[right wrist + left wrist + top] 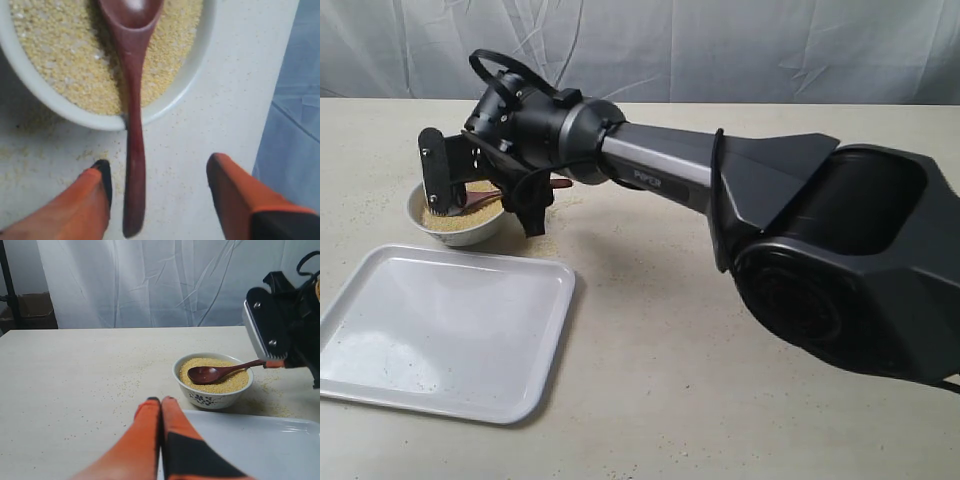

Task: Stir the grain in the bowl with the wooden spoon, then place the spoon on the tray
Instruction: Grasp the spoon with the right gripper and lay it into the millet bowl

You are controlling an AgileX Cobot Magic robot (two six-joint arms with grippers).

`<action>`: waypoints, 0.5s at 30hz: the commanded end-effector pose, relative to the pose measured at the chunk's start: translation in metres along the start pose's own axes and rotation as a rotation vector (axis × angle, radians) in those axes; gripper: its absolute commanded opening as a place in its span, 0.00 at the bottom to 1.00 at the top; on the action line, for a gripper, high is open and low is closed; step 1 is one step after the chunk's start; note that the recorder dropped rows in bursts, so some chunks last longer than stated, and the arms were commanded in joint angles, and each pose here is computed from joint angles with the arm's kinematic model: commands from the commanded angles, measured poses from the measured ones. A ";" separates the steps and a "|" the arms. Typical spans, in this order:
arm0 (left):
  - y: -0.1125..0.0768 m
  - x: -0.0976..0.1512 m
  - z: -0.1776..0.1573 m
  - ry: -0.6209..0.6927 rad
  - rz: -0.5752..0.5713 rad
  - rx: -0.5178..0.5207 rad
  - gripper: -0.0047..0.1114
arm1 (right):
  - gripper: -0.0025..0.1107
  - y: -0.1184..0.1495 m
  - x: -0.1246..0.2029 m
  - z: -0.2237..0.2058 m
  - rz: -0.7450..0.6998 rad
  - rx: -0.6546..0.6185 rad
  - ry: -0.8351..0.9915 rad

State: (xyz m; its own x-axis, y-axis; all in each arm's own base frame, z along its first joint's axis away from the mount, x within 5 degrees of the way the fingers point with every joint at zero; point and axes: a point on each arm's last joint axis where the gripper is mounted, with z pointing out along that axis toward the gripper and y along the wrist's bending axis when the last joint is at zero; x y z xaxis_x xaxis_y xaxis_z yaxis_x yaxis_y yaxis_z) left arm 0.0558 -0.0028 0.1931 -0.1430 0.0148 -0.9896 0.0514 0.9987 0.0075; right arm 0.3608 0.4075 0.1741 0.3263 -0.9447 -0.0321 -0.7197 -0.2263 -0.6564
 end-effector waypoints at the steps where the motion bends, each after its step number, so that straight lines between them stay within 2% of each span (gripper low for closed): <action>1: 0.000 0.000 0.000 -0.014 0.000 0.000 0.04 | 0.52 -0.024 0.001 -0.050 0.073 0.034 0.021; 5: 0.000 0.000 0.000 -0.014 0.000 0.000 0.04 | 0.51 -0.029 -0.003 -0.090 0.301 0.019 0.046; 7: 0.000 0.000 0.000 -0.014 0.000 0.000 0.04 | 0.41 -0.029 -0.003 -0.105 0.376 0.007 0.068; 10: 0.000 0.000 0.000 -0.014 0.000 0.000 0.04 | 0.17 -0.028 -0.002 -0.124 0.456 -0.049 0.083; 11: 0.000 0.000 0.000 -0.014 0.000 0.000 0.04 | 0.07 -0.026 -0.001 -0.131 0.484 -0.093 0.081; 12: 0.000 0.000 0.000 -0.014 0.000 0.000 0.04 | 0.02 -0.024 -0.002 -0.137 0.518 -0.148 0.070; 15: 0.000 0.000 0.000 -0.014 0.000 0.000 0.04 | 0.02 -0.026 0.004 -0.146 0.618 -0.265 0.006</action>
State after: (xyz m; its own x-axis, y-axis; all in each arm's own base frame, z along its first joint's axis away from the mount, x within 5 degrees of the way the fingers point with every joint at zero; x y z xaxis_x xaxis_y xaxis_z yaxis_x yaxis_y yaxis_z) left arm 0.0558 -0.0028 0.1931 -0.1430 0.0148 -0.9896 0.0514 0.9987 0.0075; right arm 0.2925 0.3838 0.2885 -0.1293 -0.9528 -0.2746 -0.8714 0.2413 -0.4272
